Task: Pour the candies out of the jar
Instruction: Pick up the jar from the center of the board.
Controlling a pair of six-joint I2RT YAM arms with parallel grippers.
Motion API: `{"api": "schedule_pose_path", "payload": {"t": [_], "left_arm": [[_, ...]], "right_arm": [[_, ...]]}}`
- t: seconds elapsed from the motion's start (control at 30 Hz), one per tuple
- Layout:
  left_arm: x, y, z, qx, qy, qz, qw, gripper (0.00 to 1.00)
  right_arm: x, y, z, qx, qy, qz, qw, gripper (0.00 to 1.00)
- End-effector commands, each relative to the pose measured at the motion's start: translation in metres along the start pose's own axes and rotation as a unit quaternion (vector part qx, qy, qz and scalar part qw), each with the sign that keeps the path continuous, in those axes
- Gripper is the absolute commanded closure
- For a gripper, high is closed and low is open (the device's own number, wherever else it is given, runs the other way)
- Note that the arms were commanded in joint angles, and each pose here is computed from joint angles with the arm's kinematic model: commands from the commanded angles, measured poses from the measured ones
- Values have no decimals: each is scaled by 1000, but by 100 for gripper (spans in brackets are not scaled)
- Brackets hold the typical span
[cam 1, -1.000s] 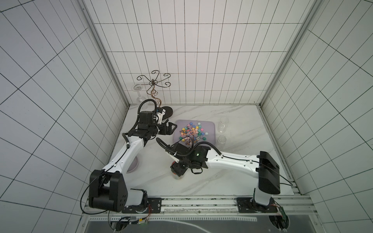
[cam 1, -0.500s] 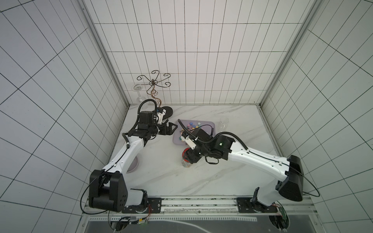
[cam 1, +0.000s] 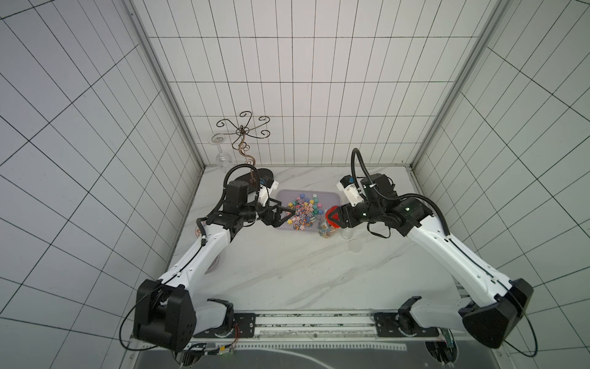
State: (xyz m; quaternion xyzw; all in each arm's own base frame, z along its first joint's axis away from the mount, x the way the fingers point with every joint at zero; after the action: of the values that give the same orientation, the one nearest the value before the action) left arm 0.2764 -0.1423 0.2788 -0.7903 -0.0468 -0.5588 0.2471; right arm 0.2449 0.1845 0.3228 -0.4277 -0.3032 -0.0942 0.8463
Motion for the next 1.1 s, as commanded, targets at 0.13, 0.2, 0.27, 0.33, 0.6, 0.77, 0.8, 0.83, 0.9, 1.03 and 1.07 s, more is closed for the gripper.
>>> {"api": "schedule_pose_path", "payload": {"t": [0.13, 0.2, 0.27, 0.33, 0.6, 0.77, 0.8, 0.83, 0.9, 1.03, 1.07], "left_arm": [[21, 3, -44, -94, 142, -46, 984, 3], [23, 7, -50, -89, 165, -37, 982, 3], [24, 12, -50, -90, 177, -23, 980, 3], [25, 17, -49, -98, 179, -9, 979, 3], [22, 33, -42, -127, 188, 29, 973, 3], [21, 41, -38, -158, 178, 52, 970, 3], [21, 42, -38, -166, 176, 54, 969, 3], [22, 44, -37, -171, 173, 54, 968, 3], [21, 46, -37, -184, 168, 50, 967, 3], [21, 49, -38, -204, 160, 42, 965, 3], [22, 49, -40, -210, 157, 39, 964, 3]], "right_arm": [[19, -14, -1, 134, 6, 10, 991, 58], [25, -15, -1, 154, 8, 12, 988, 59], [30, -15, -1, 173, 10, 15, 985, 59], [35, -17, -1, 190, 9, 19, 982, 59], [54, -20, 0, 243, 13, 24, 970, 61], [64, -29, 8, 267, 8, 11, 964, 63], [66, -29, 9, 273, 8, 10, 962, 63], [68, -29, 10, 277, 8, 7, 961, 63], [70, -29, 11, 283, 9, 5, 959, 63], [72, -27, 12, 299, 13, 6, 954, 64], [72, -27, 12, 303, 15, 7, 953, 64]]}}
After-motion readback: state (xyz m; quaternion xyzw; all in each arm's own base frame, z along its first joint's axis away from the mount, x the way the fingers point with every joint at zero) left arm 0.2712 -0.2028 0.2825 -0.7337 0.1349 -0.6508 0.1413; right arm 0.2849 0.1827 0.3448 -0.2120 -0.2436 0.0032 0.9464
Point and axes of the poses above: each gripper's point midway between its finger pads, its own y axis out along the fingers, its own z axis along the line the jaws close on, x = y × z, the point moved 8 cm from there along -y, back along the fingers, and after that the axes turned 11 degrees about y, right-handed, at the moved point
